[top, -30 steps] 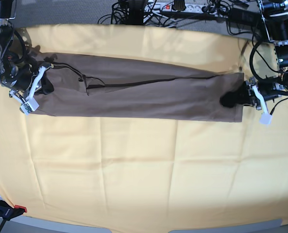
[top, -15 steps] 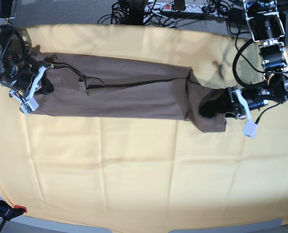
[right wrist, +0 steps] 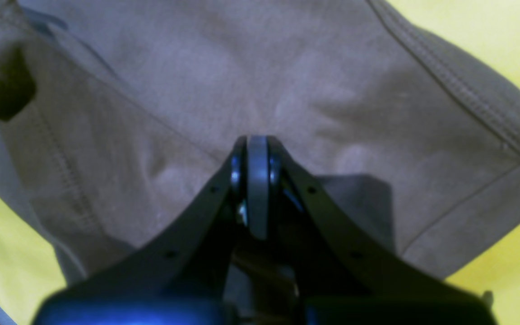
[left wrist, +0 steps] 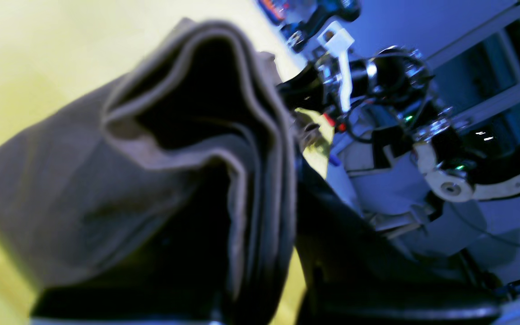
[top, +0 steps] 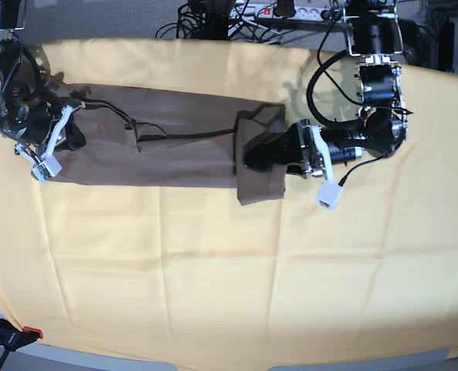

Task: Fold the T-shirt properly
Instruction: 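Fold the strip's end over toward the right gripper with the left gripper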

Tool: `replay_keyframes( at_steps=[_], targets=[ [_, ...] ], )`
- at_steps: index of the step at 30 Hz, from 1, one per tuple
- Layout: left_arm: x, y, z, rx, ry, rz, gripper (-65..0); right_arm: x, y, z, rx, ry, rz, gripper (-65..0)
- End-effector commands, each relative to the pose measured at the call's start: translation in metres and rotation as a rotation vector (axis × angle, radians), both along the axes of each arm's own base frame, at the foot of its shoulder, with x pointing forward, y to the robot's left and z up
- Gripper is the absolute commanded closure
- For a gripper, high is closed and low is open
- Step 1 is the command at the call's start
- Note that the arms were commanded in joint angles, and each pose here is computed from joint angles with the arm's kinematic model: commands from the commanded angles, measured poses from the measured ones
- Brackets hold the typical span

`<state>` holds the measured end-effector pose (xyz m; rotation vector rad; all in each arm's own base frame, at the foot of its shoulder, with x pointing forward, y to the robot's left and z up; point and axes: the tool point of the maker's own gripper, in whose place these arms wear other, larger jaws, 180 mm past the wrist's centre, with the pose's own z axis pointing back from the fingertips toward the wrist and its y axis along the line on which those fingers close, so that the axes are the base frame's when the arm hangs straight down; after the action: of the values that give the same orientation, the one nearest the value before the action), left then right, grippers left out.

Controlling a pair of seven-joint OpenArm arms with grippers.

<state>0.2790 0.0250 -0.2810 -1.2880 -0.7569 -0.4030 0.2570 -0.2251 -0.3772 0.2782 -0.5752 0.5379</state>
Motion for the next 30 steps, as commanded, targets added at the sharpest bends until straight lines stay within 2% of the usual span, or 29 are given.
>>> replay_keyframes(
  at_steps=[1,9,10,11,13,14,15,16,18,20,22,28,29,30],
  targets=[
    [0.007,-0.006,0.014,-0.036,-0.045,0.01,0.0,0.005,-0.004,0.007,-0.01,-0.023,0.001,0.0],
    [0.015,-0.029,0.013,-0.058,-0.042,0.054,0.0,0.006,-0.004,0.007,-0.01,-0.023,0.002,0.0],
    [0.013,-0.031,0.014,-0.072,-0.032,0.045,-4.0,0.006,-0.004,0.007,-0.011,-0.023,0.002,0.0],
    [0.01,-0.034,0.016,-0.085,-0.029,0.028,-11.0,0.006,-0.004,0.007,-0.011,-0.023,0.002,0.0],
    [0.007,-0.039,0.016,-0.079,-0.048,0.004,-28.4,0.006,-0.004,0.007,-0.011,-0.023,0.002,0.0],
    [0.006,-0.043,0.014,-0.068,-0.047,-0.005,-36.3,0.006,-0.004,0.007,-0.011,-0.023,0.001,-3.1],
    [0.004,-0.046,0.013,-0.062,-0.046,-0.015,-41.4,0.005,-0.004,0.007,-0.011,-0.022,0.001,-7.6],
    [0.002,-0.05,0.013,-0.064,-0.046,-0.029,-43.8,0.005,-0.004,0.007,-0.011,-0.022,0.001,-12.0],
    [-0.002,-0.058,0.016,-0.085,-0.021,-0.056,-44.1,0.006,-0.004,0.007,-0.009,-0.024,-0.002,-19.5],
    [-0.007,-0.064,0.024,-0.136,-0.007,-0.083,-44.1,0.007,-0.005,0.008,-0.01,-0.026,-0.003,-22.9],
    [-0.009,-0.066,0.034,-0.19,-0.022,-0.094,-44.1,0.007,-0.005,0.008,-0.01,-0.025,-0.002,-22.8],
    [-0.01,-0.065,0.035,-0.188,-0.052,-0.102,-44.0,0.006,-0.005,0.007,-0.01,-0.023,-0.003,-22.7],
    [-0.01,-0.065,0.035,-0.188,-0.052,-0.101,-42.5,0.007,-0.005,0.008,-0.009,-0.026,-0.003,-22.7],
    [-0.009,-0.063,0.035,-0.188,-0.052,-0.096,-37.5,0.007,-0.004,0.008,-0.009,-0.026,-0.003,-22.7]
  ],
)
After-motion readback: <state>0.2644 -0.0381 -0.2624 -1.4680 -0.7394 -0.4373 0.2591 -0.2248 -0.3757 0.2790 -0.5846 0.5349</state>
